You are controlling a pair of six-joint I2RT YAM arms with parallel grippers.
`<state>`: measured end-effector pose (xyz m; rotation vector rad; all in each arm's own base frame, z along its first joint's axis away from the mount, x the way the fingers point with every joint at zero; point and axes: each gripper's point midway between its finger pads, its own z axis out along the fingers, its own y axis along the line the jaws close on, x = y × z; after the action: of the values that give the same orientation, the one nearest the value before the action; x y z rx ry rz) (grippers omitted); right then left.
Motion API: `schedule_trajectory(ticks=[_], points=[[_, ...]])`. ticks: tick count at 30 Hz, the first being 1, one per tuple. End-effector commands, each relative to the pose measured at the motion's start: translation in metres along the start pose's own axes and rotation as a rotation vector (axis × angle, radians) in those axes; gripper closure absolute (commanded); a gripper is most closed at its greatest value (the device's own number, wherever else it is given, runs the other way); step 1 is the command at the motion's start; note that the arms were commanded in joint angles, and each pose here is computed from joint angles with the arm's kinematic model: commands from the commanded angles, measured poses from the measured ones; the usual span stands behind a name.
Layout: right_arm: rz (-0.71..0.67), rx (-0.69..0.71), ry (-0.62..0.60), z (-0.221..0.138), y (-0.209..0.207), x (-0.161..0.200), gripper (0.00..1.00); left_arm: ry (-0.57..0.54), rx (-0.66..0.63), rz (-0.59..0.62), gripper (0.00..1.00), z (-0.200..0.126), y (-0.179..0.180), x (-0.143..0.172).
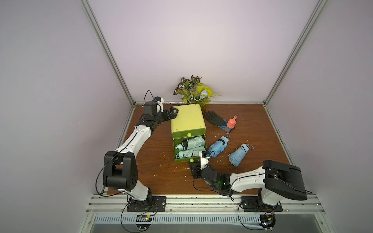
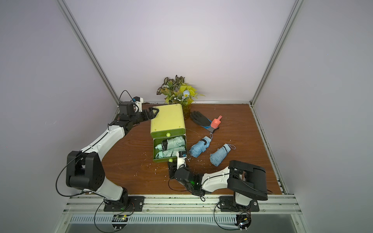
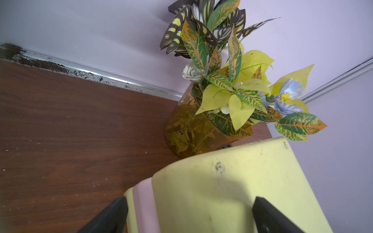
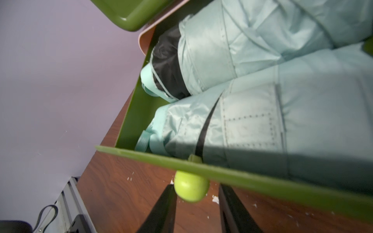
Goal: Place the umbrella in the drawer by color
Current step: Close the drawer in the storage box.
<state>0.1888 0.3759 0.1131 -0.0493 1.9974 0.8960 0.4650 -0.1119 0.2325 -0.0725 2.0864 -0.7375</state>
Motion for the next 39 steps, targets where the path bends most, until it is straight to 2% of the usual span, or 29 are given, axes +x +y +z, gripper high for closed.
schedule_trajectory(ticks=[1,9,19,32,39], points=[[0.027,0.009,-0.168,0.004,0.014,-0.042,0.59,0.104,-0.045,-0.054,0.01,0.006,0.022,0.033],[-0.095,0.072,-0.265,0.016,0.022,-0.069,0.60,0.106,-0.023,-0.062,0.01,0.006,0.015,0.034],[-0.112,0.096,-0.316,0.032,0.022,-0.094,0.59,0.111,0.003,-0.051,0.01,0.006,0.003,0.036],[-0.166,0.077,-0.365,0.082,0.010,-0.112,0.57,0.097,0.050,-0.050,0.01,0.001,-0.013,0.033],[-0.155,0.071,-0.442,0.089,0.006,-0.120,0.58,0.085,0.079,-0.054,0.01,-0.003,-0.022,0.030]])
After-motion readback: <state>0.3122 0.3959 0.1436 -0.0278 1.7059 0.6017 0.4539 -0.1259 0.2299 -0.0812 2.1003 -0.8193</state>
